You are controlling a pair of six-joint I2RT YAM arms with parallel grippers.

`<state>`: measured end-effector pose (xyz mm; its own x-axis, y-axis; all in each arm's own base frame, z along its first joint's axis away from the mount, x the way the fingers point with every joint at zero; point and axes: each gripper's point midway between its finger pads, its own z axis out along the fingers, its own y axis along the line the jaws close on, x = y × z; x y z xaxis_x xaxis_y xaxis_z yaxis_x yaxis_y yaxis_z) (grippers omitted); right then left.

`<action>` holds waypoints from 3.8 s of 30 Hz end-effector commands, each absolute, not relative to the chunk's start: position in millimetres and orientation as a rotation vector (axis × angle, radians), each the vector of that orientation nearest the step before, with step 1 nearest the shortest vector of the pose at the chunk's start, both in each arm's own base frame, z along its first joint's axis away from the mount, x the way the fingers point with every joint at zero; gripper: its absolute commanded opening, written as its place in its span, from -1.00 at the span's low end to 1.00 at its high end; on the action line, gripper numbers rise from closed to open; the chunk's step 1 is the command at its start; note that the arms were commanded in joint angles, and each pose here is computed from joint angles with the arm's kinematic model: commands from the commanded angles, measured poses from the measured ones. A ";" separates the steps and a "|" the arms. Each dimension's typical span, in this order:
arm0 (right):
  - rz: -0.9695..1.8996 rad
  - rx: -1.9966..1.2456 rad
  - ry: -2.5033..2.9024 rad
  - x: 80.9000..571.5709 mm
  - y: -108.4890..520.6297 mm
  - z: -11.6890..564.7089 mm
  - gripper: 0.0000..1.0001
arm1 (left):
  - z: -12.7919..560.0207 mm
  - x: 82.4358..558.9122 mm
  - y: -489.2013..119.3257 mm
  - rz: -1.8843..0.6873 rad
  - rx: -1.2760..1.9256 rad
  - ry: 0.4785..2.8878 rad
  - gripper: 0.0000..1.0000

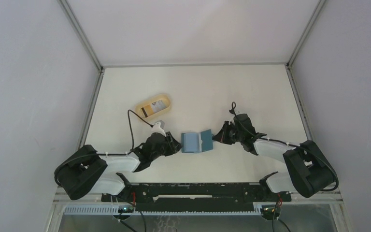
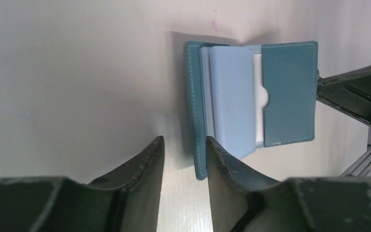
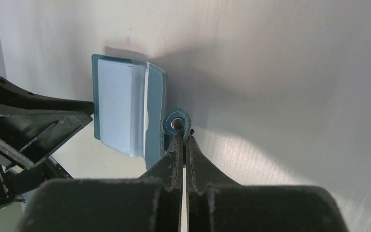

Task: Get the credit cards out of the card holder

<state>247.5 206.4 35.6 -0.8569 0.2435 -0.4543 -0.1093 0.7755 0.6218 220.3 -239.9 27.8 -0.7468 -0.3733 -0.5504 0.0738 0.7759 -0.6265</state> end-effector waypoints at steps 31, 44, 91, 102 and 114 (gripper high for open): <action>1.066 0.070 2.370 251.6 218.9 39.9 -1.00 | 24.3 222.0 -240.7 -1.191 -0.512 2.041 -0.36; 1.069 0.071 2.367 252.8 218.9 39.8 -1.00 | 27.8 221.4 -237.3 -1.188 -0.513 2.026 -0.52; 0.605 -0.421 2.204 237.9 359.5 111.9 0.99 | 50.1 213.3 -209.1 -0.926 -0.409 2.043 -1.00; 0.489 -0.459 2.283 246.1 375.8 85.0 0.99 | 39.3 211.5 -209.2 -0.915 -0.409 2.068 -1.00; 0.284 -0.590 2.371 240.3 370.3 38.8 0.99 | 25.8 209.8 -201.7 -0.866 -0.432 2.095 -1.00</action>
<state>239.0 367.7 33.4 -0.7013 -0.2918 -0.6504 -0.4681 0.8766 0.1115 208.2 -205.2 25.1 -0.6372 -0.5413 -0.5486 -0.0022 0.7131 -0.7010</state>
